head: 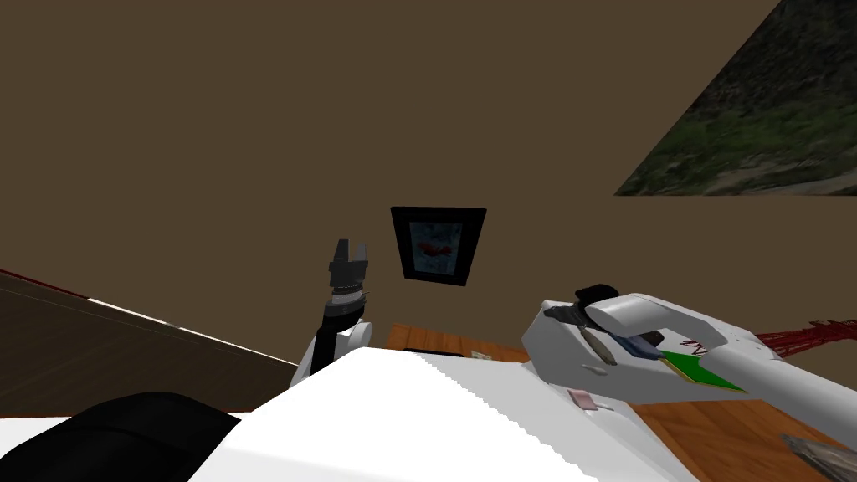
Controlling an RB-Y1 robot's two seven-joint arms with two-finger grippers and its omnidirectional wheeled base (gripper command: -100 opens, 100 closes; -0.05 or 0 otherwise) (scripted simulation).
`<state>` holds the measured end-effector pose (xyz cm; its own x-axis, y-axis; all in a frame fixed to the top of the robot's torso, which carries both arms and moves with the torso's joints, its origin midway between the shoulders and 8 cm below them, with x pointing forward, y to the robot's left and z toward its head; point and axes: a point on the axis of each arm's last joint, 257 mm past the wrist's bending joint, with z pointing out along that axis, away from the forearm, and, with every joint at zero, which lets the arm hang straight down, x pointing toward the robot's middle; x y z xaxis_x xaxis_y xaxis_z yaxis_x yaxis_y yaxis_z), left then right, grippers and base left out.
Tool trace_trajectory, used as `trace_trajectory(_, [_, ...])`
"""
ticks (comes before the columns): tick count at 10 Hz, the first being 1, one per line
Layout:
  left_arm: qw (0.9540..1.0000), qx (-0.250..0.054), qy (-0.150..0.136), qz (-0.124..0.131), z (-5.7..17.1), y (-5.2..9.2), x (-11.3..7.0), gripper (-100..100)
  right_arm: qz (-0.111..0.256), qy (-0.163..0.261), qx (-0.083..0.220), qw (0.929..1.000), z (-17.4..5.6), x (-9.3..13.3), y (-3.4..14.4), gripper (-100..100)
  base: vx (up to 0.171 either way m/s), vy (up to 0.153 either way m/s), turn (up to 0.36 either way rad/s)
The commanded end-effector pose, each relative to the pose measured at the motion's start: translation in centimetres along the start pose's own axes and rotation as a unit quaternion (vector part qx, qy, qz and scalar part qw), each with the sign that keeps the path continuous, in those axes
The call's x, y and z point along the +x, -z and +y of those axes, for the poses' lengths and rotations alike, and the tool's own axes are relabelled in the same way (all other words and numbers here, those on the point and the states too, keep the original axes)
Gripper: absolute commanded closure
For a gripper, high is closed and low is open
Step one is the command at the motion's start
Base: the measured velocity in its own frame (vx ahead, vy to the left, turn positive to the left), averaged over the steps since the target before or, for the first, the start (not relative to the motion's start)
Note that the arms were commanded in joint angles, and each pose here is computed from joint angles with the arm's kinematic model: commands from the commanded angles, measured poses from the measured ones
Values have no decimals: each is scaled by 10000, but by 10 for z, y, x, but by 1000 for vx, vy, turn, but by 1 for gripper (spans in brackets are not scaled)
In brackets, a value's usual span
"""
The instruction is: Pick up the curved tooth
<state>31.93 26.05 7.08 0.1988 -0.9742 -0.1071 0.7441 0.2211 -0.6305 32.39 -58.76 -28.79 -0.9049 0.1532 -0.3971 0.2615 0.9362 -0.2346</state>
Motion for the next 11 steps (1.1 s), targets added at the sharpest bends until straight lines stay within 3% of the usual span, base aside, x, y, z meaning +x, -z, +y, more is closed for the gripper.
trace_trajectory(1, [10000, 0, 0, 0, 0, 0, 0, 0, 513, 149, 230, 9983, -25, 32, -3, -100, 66, -15, 110])
trace_trajectory(2, [10000, 0, 0, 0, 0, 0, 0, 0, 565, 167, 253, 9979, -26, 35, -3, -100, 54, -16, 45])
trace_trajectory(3, [10000, 0, 0, 0, 0, 0, 0, 0, 892, 255, 384, 9949, -41, 55, -2, -100, 52, -14, 68])
trace_trajectory(4, [10000, 0, 0, 0, 0, 0, 0, 0, 892, 255, 384, 9949, -41, 55, -2, -100, 38, -11, 32])
trace_trajectory(6, [10000, 0, 0, 0, 0, 0, 0, 0, 1466, 394, 591, 9866, -66, 90, 1, -100, 49, -12, 60])
trace_trajectory(7, [10000, 0, 0, 0, 0, 0, 0, 0, 1466, 394, 591, 9866, -66, 90, 1, -100, 40, -18, 23])
trace_trajectory(11, [10000, 0, 0, 0, 0, 0, 0, 0, 2214, 541, 814, 9703, -96, 136, 12, -100, 41, -20, 34])
